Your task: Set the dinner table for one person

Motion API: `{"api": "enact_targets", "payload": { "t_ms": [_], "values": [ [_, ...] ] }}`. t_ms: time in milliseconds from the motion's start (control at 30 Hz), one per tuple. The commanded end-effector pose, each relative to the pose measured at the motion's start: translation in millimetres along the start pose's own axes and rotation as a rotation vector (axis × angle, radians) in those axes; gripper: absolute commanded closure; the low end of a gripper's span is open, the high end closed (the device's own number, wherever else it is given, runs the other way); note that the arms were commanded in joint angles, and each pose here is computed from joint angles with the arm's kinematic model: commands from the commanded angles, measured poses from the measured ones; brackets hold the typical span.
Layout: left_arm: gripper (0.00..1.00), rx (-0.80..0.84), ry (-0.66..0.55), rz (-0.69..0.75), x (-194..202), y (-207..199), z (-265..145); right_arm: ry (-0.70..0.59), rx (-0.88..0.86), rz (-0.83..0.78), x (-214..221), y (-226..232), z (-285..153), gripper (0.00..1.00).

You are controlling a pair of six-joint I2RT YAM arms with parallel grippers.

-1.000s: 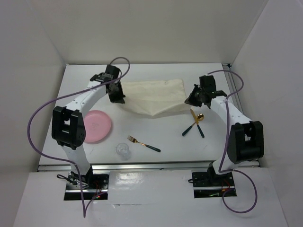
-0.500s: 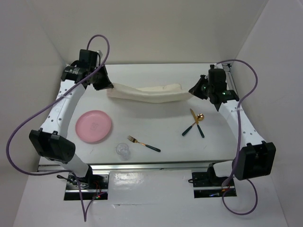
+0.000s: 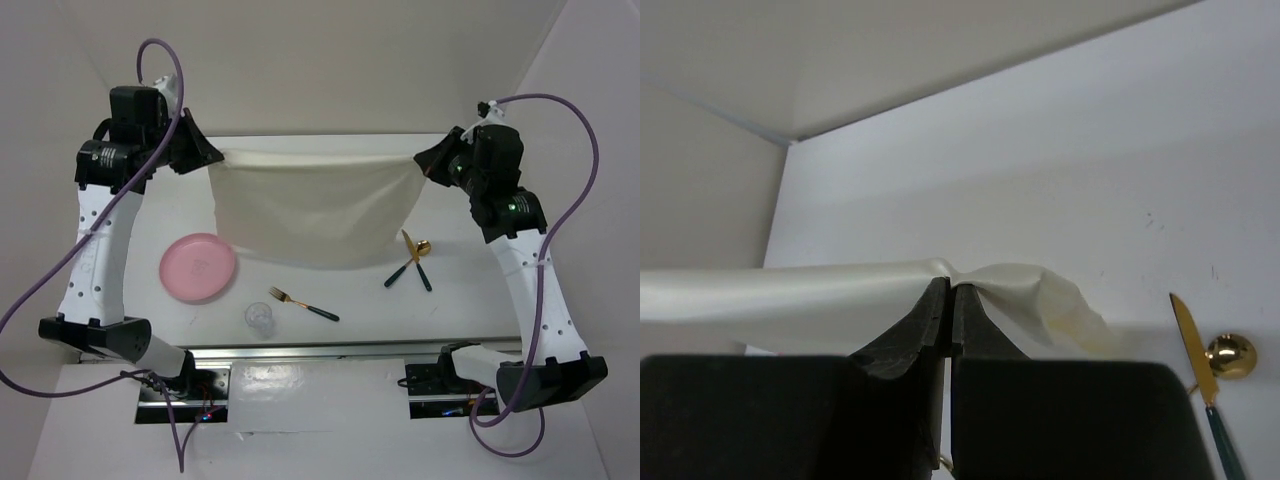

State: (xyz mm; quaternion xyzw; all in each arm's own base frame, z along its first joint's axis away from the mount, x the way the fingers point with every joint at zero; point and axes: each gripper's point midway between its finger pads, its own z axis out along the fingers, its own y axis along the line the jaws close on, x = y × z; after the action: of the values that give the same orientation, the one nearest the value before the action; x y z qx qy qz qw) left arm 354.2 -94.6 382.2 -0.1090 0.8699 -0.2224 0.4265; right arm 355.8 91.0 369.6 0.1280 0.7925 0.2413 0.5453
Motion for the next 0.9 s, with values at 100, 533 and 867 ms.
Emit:
{"api": "enact_targets", "payload": {
  "t_ms": [100, 533, 867],
  "values": [
    [1.0, -0.017, -0.064, 0.034, -29, 5, -5, -0.139, -0.048, -0.035, -56, 28, -15, 1.0],
    [1.0, -0.014, -0.109, 0.043, -23, 6, -39, -0.178, -0.083, -0.051, -66, 39, -40, 1.0],
    [1.0, 0.031, -0.045, 0.045, -41, 3, 20, -0.183, -0.146, -0.07, -86, 53, 20, 1.0]
  ]
}}
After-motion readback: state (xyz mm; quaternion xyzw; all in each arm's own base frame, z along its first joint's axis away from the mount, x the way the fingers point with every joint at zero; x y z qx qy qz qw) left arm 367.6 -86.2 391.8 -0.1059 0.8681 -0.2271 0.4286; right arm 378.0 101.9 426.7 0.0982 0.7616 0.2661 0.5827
